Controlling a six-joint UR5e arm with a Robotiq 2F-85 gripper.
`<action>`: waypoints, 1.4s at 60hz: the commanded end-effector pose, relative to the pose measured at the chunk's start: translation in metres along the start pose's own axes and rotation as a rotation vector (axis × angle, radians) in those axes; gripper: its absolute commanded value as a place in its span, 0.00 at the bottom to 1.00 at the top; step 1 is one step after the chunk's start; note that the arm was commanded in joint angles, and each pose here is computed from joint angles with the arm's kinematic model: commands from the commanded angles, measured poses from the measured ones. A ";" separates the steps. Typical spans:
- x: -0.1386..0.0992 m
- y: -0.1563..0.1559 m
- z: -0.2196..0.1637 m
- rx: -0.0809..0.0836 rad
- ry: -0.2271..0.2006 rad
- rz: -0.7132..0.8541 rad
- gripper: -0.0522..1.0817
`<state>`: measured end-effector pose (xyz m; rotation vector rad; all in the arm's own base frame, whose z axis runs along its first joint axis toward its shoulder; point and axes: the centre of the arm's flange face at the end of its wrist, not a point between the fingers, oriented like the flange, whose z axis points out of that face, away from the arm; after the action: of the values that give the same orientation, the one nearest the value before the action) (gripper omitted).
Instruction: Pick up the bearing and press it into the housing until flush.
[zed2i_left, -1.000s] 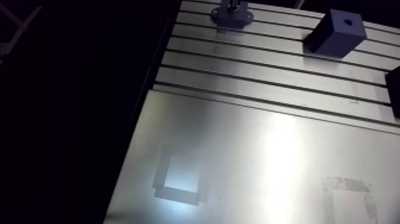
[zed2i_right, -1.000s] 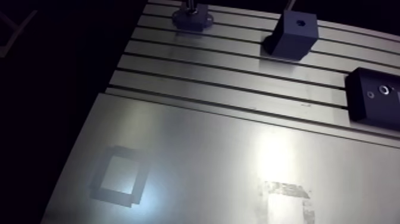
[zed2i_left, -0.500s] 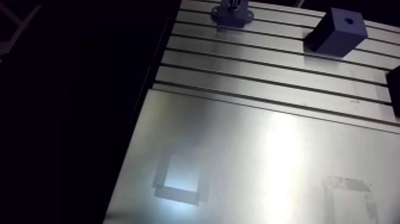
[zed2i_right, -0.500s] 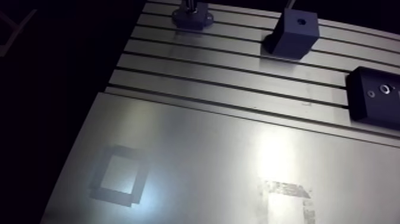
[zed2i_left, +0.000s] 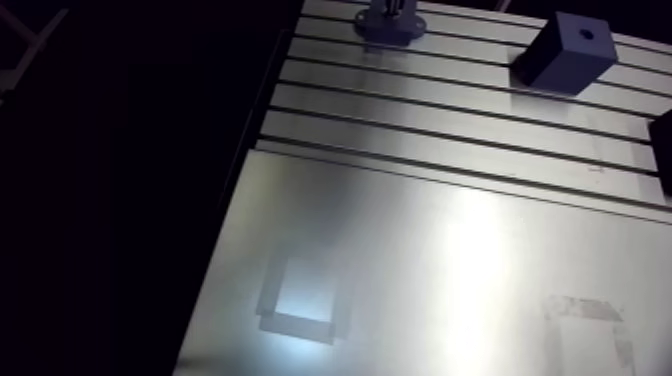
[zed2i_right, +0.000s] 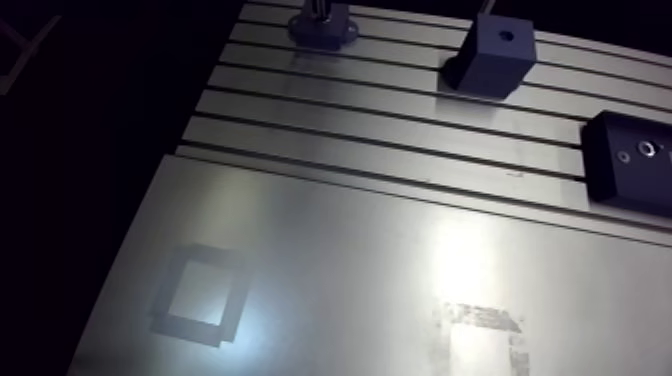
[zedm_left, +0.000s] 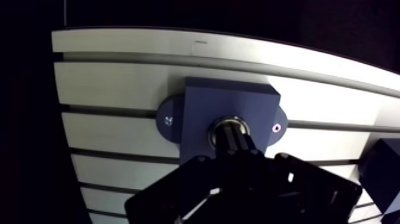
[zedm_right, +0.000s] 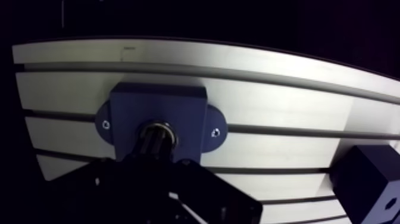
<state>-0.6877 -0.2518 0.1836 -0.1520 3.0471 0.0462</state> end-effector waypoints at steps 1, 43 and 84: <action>0.000 0.000 0.002 0.000 -0.004 0.000 0.99; 0.000 -0.001 0.002 -0.002 -0.004 -0.008 0.99; -0.003 -0.004 -0.035 -0.007 0.045 -0.013 0.94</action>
<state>-0.6879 -0.2581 0.2026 -0.1780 3.0742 0.0521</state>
